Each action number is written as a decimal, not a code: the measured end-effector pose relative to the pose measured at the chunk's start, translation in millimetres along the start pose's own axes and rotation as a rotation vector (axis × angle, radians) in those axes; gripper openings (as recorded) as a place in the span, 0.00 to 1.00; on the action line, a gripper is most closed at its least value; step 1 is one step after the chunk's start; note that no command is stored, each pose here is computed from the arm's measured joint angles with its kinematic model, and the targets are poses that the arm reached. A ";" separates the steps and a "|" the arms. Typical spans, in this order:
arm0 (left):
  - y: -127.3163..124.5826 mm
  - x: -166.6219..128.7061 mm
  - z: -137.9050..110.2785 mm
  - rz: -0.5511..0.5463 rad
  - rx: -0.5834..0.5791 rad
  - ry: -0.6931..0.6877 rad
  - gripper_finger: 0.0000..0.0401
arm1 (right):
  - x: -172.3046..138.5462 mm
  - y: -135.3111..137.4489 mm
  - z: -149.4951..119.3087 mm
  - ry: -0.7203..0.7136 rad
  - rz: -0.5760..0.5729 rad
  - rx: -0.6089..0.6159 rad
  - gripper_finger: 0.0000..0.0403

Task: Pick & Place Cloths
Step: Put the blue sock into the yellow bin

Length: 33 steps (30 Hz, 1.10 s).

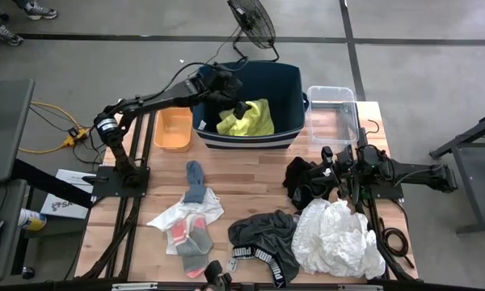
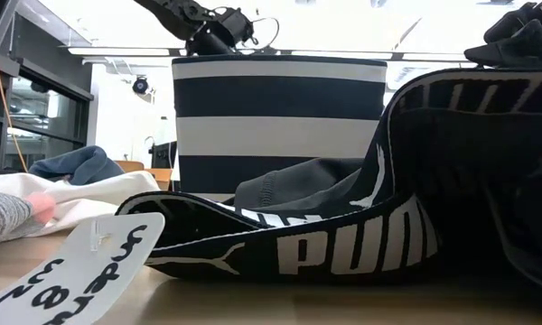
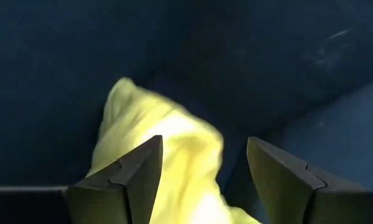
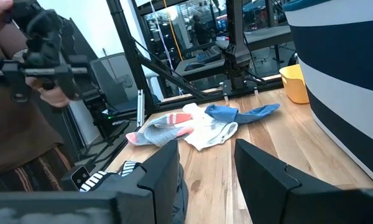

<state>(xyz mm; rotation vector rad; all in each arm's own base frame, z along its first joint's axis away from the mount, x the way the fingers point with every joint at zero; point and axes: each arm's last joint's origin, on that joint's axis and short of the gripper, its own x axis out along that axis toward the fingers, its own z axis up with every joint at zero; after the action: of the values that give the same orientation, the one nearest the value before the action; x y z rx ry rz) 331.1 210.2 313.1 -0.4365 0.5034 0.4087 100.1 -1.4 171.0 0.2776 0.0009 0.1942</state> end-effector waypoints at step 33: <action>-111.7 -162.7 -40.0 -0.187 0.661 0.163 0.57 | 0.0 0.0 0.0 0.000 0.000 0.000 0.37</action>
<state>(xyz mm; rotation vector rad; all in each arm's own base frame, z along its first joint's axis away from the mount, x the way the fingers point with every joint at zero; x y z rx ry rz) 238.9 55.0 402.2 0.1258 0.7135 0.0119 100.1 -1.4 171.0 0.2776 0.0010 0.1947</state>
